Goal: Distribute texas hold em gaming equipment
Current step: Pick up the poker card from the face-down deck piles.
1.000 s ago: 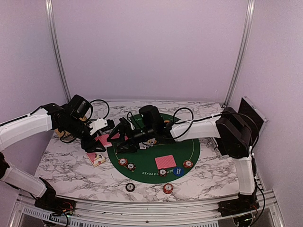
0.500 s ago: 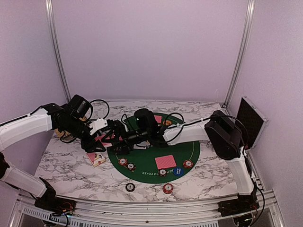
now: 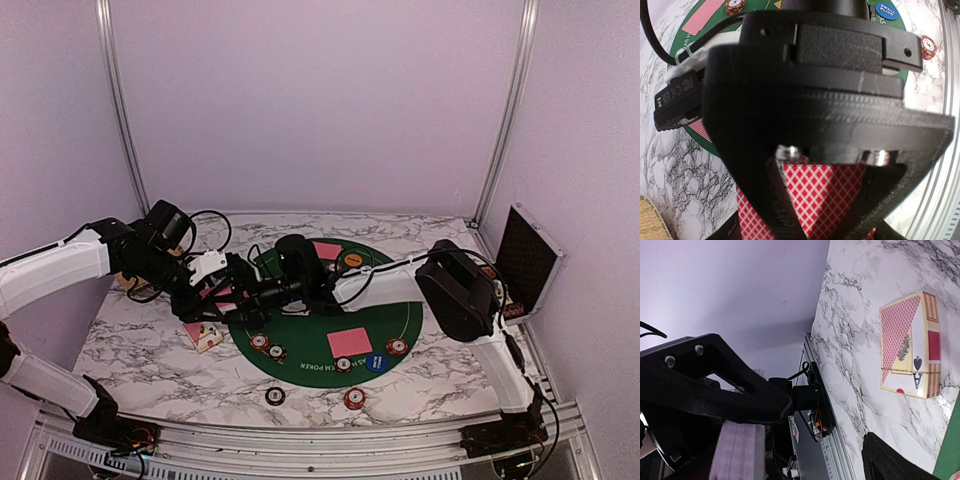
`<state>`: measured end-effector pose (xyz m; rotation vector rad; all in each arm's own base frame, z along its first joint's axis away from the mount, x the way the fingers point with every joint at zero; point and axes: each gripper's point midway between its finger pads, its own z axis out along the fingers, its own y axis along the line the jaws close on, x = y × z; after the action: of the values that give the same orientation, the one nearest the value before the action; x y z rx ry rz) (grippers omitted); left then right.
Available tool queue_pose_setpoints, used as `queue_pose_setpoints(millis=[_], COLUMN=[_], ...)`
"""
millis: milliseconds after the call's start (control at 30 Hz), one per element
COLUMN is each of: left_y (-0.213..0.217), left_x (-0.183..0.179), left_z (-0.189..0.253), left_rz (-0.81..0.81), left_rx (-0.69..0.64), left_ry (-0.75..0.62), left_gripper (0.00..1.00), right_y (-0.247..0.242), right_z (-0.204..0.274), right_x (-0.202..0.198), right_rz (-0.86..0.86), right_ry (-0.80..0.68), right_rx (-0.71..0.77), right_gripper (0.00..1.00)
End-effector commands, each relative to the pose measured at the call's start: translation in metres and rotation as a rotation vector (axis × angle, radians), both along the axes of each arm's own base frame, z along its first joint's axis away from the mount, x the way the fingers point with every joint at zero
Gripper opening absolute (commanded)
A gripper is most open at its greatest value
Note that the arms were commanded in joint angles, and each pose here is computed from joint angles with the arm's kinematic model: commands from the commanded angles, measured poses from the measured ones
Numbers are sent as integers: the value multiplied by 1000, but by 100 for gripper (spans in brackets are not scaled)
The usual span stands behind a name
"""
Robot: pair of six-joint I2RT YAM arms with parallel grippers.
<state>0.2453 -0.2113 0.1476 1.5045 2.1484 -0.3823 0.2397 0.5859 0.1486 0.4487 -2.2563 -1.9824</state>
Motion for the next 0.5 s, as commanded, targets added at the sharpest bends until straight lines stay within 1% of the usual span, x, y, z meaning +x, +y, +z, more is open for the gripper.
queue_pose_setpoints(millis=[0, 267, 467], left_y=[-8, -8, -8], left_x=[0, -1, -2], left_z=[14, 15, 14], left_rz=[-33, -36, -37], left_rx=[-41, -43, -45], left_ry=[-31, -32, -31], left_gripper=[2, 2, 1], right_y=[9, 3, -11], right_z=[6, -7, -3], right_x=[-5, 11, 23], right_rz=[21, -45, -84], right_ry=[3, 4, -4], right_rx=[27, -36, -45], right_gripper=[87, 77, 68])
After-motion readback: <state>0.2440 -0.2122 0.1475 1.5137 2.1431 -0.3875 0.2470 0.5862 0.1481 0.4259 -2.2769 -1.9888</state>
